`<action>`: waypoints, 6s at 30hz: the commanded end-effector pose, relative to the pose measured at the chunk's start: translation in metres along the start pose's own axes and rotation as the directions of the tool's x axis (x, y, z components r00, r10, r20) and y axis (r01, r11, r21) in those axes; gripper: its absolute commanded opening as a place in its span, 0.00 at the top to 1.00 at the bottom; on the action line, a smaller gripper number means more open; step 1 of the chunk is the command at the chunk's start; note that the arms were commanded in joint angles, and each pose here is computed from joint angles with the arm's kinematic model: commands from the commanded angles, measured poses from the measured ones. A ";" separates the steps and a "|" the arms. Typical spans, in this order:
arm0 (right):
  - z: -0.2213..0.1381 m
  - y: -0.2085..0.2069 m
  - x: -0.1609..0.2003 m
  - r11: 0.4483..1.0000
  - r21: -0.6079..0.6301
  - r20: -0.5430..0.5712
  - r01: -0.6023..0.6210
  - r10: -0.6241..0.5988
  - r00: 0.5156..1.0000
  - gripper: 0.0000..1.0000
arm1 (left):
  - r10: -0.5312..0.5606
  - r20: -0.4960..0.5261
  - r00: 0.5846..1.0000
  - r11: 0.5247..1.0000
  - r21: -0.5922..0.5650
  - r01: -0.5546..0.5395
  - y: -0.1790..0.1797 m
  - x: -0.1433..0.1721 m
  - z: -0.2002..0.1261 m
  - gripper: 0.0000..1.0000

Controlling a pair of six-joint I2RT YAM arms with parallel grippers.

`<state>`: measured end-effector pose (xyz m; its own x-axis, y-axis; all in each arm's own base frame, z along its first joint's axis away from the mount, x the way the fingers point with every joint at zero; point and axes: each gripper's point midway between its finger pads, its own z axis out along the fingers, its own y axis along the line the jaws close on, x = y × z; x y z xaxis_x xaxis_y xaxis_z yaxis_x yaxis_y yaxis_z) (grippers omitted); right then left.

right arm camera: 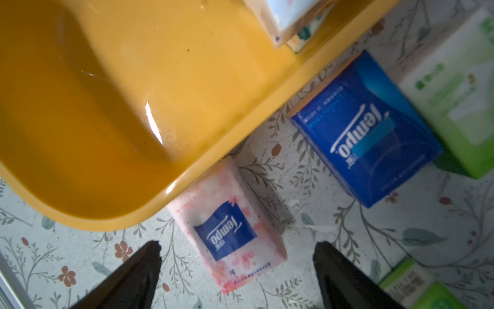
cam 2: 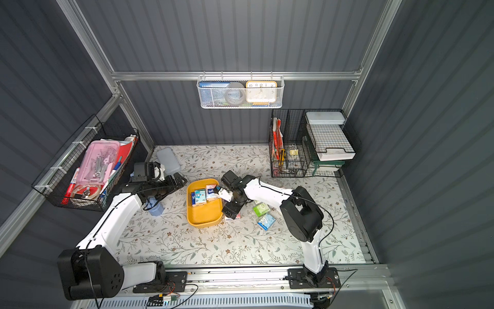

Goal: Put the pocket tissues into the storage box
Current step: Pick up the pocket tissues from the center of the board, then place the pocket tissues in the storage box, then pick up the pocket tissues from the center of the board.

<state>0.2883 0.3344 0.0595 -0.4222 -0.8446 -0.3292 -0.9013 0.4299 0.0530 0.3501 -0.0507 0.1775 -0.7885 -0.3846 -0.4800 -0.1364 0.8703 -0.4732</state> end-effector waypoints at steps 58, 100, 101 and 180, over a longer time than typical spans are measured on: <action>-0.044 0.040 -0.035 0.726 -0.209 0.037 -0.655 0.675 0.737 0.92 | -0.011 0.017 1.000 0.998 0.059 0.010 -0.010 -0.013 0.010 0.01; -0.021 0.005 -0.085 0.566 0.014 0.287 -0.825 0.788 0.545 0.53 | -0.001 0.024 1.000 0.997 0.075 -0.001 -0.013 -0.004 0.000 0.01; -0.025 0.006 -0.087 0.569 0.008 0.293 -0.822 0.785 0.546 0.52 | -0.001 0.024 1.000 0.997 0.077 -0.001 -0.013 -0.005 -0.001 0.01; -0.009 -0.032 0.164 0.005 0.203 0.229 -0.979 0.972 0.053 0.51 | 0.234 -0.041 0.971 0.960 0.169 -0.224 -0.085 0.013 0.013 0.01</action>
<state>0.2524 0.1859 0.0176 -0.8659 0.4639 -0.1871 0.4383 0.8839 0.1634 0.3635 -0.1374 0.1992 -0.8248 -0.1767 -0.5371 0.1356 0.8604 -0.4912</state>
